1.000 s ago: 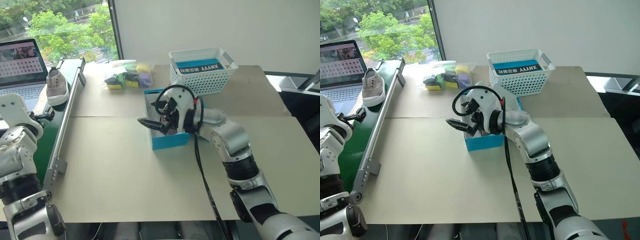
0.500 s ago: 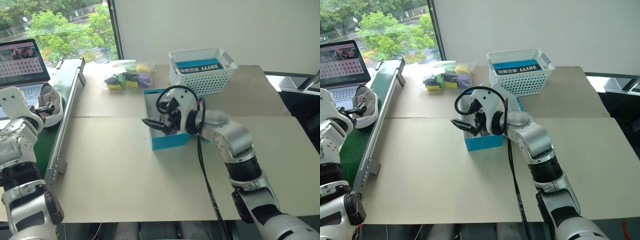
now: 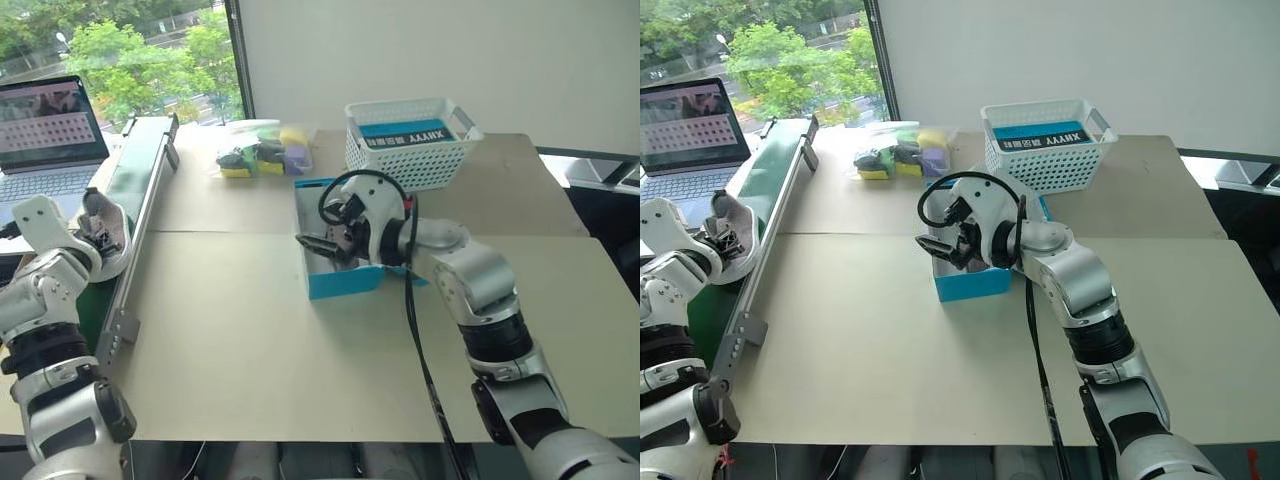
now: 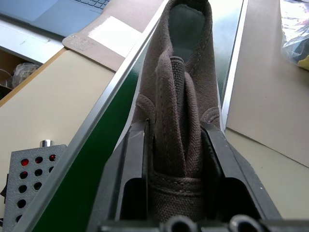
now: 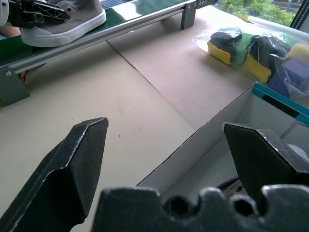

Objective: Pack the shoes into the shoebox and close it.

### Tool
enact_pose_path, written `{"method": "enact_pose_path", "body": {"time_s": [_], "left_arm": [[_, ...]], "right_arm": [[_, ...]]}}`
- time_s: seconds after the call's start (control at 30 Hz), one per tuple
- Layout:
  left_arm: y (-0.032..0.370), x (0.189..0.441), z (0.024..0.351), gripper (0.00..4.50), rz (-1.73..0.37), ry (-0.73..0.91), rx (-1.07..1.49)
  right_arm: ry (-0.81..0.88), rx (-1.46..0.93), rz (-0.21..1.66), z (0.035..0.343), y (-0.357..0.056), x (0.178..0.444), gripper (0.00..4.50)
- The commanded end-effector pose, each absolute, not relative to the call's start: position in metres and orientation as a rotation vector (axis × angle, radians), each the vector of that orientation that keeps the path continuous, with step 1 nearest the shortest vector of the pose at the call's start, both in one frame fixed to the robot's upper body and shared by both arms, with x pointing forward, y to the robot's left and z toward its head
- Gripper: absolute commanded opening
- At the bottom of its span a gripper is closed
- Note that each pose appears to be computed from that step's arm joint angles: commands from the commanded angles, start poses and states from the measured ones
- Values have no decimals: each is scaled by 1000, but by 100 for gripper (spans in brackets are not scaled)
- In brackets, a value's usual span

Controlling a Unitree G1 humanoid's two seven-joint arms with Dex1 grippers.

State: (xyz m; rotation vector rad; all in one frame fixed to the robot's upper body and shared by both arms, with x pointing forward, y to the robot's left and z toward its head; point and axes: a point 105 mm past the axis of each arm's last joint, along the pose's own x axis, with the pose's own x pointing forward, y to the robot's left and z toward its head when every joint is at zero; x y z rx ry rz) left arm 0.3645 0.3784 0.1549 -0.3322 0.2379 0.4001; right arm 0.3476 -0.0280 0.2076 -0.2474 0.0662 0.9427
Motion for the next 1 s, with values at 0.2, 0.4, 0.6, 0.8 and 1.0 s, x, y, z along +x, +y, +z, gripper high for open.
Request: {"method": "enact_pose_path", "body": {"time_s": [0.2, 0.4, 0.6, 0.8, 1.0], "left_arm": [[331, 382, 226, 9, 202, -7, -291], [228, 386, 267, 9, -160, -113, -382], [146, 372, 274, 9, -449, -67, -460], [81, 360, 270, 9, -678, 8, -448], [48, 351, 258, 9, -785, 74, -443]], "right_arm": [[-4, -221, 918, 232, -35, 347, 450], [-79, 221, 876, 278, -42, 359, 450], [21, 715, 759, 290, -66, 382, 450], [71, 891, 682, 285, -88, 392, 450], [91, 901, 644, 280, -92, 393, 450]]}}
